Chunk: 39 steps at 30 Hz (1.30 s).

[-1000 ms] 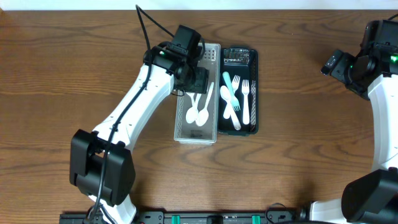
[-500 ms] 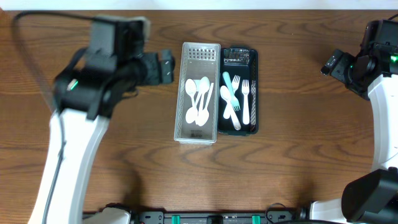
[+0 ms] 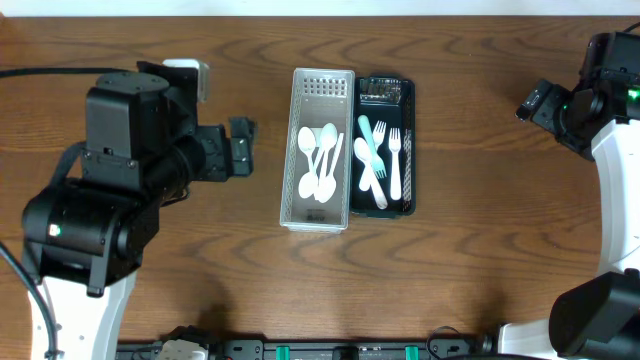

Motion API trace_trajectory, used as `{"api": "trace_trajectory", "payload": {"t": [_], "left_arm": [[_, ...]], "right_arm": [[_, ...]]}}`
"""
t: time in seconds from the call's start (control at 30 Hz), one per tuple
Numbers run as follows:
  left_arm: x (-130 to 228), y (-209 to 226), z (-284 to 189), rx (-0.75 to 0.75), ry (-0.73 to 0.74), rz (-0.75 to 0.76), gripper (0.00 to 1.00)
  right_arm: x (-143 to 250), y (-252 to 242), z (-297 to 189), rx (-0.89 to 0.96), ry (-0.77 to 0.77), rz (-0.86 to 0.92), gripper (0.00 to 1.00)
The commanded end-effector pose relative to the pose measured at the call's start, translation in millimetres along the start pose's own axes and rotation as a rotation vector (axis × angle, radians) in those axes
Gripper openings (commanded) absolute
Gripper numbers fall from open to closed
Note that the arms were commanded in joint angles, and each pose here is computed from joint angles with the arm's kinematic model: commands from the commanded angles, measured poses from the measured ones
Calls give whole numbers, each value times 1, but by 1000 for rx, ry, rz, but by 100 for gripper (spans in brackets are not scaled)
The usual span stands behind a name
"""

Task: Pack container

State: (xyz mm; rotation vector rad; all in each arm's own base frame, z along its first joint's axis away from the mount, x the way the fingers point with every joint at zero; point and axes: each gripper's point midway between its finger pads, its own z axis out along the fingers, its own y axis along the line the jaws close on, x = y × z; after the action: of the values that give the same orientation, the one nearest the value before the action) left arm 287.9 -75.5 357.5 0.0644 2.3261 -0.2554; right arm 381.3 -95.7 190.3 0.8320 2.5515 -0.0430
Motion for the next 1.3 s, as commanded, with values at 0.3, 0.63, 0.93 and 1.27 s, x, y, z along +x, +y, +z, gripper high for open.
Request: {"api": "trace_trajectory", "payload": {"t": [0.3, 0.63, 0.93, 1.27], "left_arm": [[-10, 78, -85, -398, -381, 53, 98], [83, 99, -52, -395, -439, -19, 98], [169, 116, 19, -390, -403, -37, 98], [203, 133, 49, -426, -425, -64, 98]], "right_arm": [[0, -4, 3, 10, 7, 2, 99], [0, -4, 3, 10, 7, 2, 99], [0, -4, 3, 10, 7, 2, 99], [0, -4, 3, 10, 7, 2, 99]]}}
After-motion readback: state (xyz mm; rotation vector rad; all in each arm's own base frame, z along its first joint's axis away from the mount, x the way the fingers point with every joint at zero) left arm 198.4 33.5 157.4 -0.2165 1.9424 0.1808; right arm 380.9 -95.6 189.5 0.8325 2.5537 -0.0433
